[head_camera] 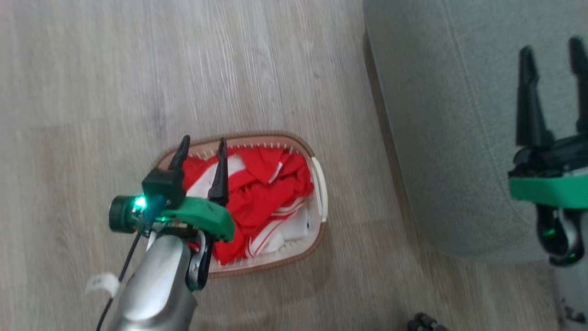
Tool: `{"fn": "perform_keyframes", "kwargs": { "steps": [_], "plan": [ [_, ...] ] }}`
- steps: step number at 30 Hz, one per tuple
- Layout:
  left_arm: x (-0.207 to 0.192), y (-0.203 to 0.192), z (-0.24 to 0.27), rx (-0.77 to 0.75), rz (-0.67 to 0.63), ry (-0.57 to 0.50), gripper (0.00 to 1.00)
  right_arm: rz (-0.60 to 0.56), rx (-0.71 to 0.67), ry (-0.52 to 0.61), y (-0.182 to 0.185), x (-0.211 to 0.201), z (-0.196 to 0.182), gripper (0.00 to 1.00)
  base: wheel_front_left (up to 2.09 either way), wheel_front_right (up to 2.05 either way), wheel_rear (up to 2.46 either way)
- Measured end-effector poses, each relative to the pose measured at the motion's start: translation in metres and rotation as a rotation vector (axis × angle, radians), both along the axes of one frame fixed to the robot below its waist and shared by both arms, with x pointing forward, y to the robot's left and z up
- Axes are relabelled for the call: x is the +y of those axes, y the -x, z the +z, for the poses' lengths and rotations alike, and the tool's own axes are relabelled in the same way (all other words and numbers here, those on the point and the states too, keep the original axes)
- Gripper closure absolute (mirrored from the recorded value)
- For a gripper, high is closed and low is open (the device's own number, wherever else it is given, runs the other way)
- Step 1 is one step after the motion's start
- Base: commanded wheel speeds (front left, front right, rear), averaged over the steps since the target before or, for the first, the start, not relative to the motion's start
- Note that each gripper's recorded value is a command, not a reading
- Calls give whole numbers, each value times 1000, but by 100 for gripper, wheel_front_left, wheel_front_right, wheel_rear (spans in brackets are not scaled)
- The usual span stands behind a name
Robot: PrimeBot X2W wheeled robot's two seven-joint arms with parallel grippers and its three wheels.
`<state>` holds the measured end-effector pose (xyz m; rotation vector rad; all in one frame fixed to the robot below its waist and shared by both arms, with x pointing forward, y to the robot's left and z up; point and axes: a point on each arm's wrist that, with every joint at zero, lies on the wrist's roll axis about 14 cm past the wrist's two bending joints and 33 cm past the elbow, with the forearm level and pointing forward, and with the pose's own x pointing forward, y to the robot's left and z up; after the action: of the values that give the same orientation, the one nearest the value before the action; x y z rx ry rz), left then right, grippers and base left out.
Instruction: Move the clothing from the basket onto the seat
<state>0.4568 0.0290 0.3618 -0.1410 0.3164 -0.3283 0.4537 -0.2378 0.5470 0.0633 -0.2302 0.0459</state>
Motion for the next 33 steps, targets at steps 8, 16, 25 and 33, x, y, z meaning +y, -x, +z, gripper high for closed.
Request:
{"fn": "perform_keyframes", "kwargs": {
  "steps": [8, 16, 25, 33],
  "plan": [
    [-12, 10, -86, 269, -49, -9, 0, 18, 11, 36, -26, -4, -13, 0, 0, 0, 0],
    [-18, 16, -141, 442, -85, -11, 0, 29, 19, 59, -44, -6, -26, 0, 0, 0, 0],
    [-26, 28, -201, 610, -166, -58, 0, 34, 32, 84, -61, -9, -43, 0, 0, 0, 0],
    [-39, 27, -237, 697, -237, -112, 0, 25, 69, 110, -71, -15, -66, 0, 0, 0, 0]
  ]
}}
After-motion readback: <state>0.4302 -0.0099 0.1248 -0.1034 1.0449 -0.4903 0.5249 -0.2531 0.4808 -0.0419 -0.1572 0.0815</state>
